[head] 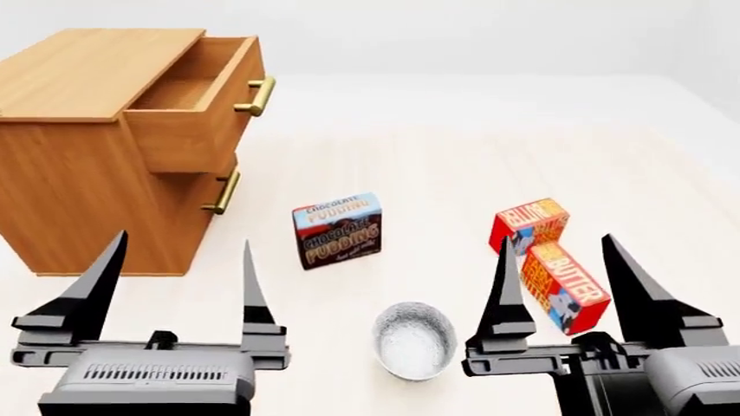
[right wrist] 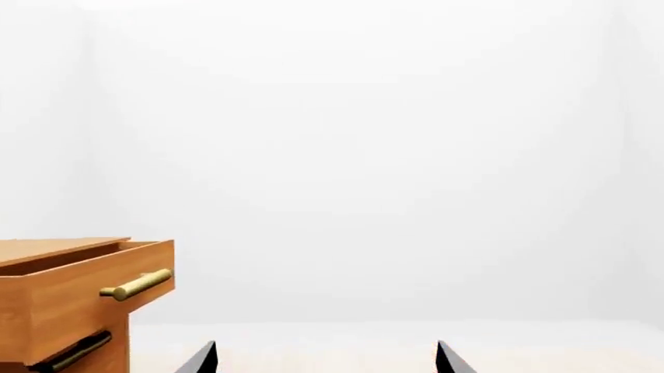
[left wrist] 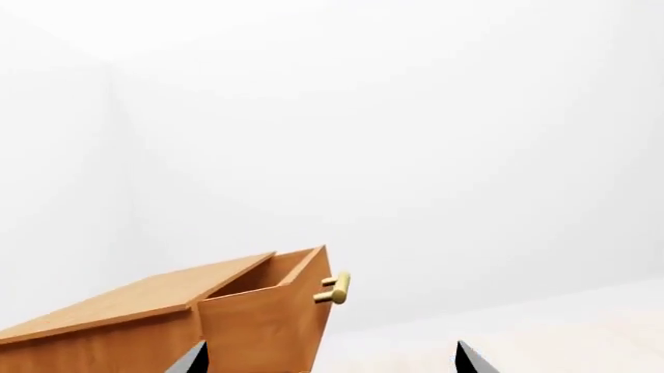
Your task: Put the bowl in the top drawer of the cabinet.
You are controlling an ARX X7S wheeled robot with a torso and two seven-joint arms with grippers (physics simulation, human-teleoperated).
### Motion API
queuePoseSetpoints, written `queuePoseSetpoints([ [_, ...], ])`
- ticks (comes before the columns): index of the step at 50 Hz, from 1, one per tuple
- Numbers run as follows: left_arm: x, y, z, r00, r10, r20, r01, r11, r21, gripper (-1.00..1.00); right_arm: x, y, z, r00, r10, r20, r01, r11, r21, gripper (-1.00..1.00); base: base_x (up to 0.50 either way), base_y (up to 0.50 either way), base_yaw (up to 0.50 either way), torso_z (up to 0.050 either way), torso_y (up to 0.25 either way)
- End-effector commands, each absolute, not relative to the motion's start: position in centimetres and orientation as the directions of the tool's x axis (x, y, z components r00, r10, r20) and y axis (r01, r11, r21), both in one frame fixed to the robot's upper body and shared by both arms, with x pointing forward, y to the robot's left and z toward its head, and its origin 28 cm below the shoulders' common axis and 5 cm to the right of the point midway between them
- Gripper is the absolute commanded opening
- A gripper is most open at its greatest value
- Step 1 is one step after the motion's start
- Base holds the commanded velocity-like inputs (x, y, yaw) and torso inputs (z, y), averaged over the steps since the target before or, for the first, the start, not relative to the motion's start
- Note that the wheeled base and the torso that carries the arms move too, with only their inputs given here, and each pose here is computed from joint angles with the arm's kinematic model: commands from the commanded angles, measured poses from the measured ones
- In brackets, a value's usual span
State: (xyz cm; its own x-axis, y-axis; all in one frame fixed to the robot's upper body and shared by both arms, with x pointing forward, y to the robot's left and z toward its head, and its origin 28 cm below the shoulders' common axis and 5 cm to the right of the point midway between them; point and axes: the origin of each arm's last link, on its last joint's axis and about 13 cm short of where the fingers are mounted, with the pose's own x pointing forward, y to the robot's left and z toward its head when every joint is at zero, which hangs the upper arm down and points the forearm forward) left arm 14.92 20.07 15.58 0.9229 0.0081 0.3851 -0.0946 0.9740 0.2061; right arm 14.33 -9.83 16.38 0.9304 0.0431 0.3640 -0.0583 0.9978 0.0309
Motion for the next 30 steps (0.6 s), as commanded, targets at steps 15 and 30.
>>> queuePoseSetpoints([
  [15,14.6,20.1,15.3,0.922,0.008,0.388,-0.09,0.977,0.192,1.0,14.1,-9.7,16.3,0.932,0.053,0.36,-0.071,0.997,0.038,1.0,0.5,0.0,0.0,0.0,0.001],
  [30,16.8,20.6,18.3,0.919,-0.009,0.393,-0.089,0.969,0.231,1.0,14.1,-10.0,16.2,0.926,0.035,0.376,-0.058,0.997,0.049,1.0,0.07,0.0,0.0,0.0,0.0],
])
